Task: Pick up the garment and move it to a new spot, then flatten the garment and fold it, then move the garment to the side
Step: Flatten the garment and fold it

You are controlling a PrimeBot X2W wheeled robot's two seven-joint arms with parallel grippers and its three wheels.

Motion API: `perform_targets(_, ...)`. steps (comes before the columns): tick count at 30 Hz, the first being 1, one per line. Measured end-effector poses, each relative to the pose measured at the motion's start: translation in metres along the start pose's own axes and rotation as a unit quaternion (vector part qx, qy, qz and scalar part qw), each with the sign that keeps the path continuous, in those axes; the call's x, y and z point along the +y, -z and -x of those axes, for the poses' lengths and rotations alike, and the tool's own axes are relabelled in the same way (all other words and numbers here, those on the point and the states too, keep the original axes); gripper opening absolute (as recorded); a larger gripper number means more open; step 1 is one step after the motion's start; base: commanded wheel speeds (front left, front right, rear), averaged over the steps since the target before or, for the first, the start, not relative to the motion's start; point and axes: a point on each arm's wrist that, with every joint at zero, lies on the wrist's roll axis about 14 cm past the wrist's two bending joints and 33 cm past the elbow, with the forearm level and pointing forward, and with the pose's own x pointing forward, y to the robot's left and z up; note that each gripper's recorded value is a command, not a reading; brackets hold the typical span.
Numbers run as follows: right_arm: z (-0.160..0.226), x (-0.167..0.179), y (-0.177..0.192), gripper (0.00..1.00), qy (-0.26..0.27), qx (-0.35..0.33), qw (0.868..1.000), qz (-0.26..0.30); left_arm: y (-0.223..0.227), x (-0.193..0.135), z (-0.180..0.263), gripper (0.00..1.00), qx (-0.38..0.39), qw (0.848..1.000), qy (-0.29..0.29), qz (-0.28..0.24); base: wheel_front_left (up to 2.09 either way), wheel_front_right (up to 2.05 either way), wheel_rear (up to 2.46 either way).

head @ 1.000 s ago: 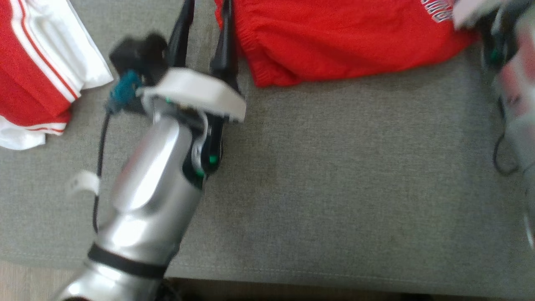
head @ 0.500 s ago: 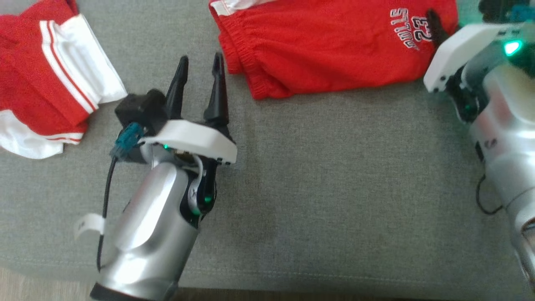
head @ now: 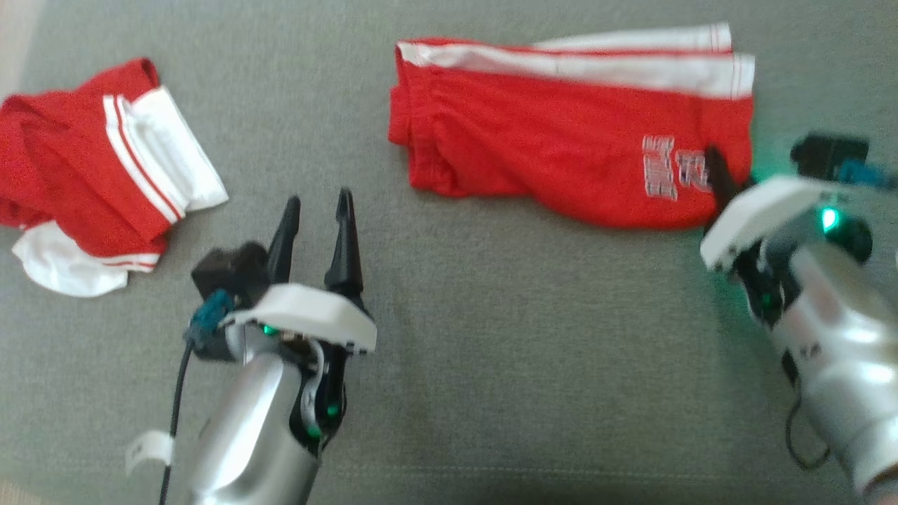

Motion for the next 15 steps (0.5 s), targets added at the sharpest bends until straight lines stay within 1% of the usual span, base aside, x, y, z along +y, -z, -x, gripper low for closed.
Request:
perform_targets(3, 0.021, -0.008, 0.010, 0.00, 0.009, 0.004, 1.000, -0.006, -0.001, -0.001, 0.012, 1.00, 0.000, 1.000, -0.001, 0.003, 0.00, 0.00, 0.00)
perform_targets(5, 0.033, -0.018, 0.010, 0.00, 0.019, -0.005, 1.000, -0.009, -0.001, -0.002, 0.019, 1.00, -0.001, 1.000, -0.001, 0.004, 0.00, 0.00, 0.00)
perform_targets(9, 0.046, -0.030, -0.010, 0.00, 0.025, -0.044, 0.999, 0.007, 0.002, -0.006, 0.027, 1.00, 0.004, 1.000, 0.006, 0.007, 0.00, 0.00, 0.00)
perform_targets(12, 0.042, -0.020, -0.022, 0.00, 0.007, -0.061, 0.998, 0.022, 0.002, -0.003, 0.028, 1.00, 0.003, 1.000, 0.003, 0.007, 0.00, 0.00, 0.00)
perform_targets(15, 0.033, 0.007, -0.039, 0.00, -0.031, -0.076, 0.996, 0.046, 0.001, 0.001, 0.030, 1.00, 0.002, 1.000, -0.002, 0.006, 0.00, 0.00, 0.00)
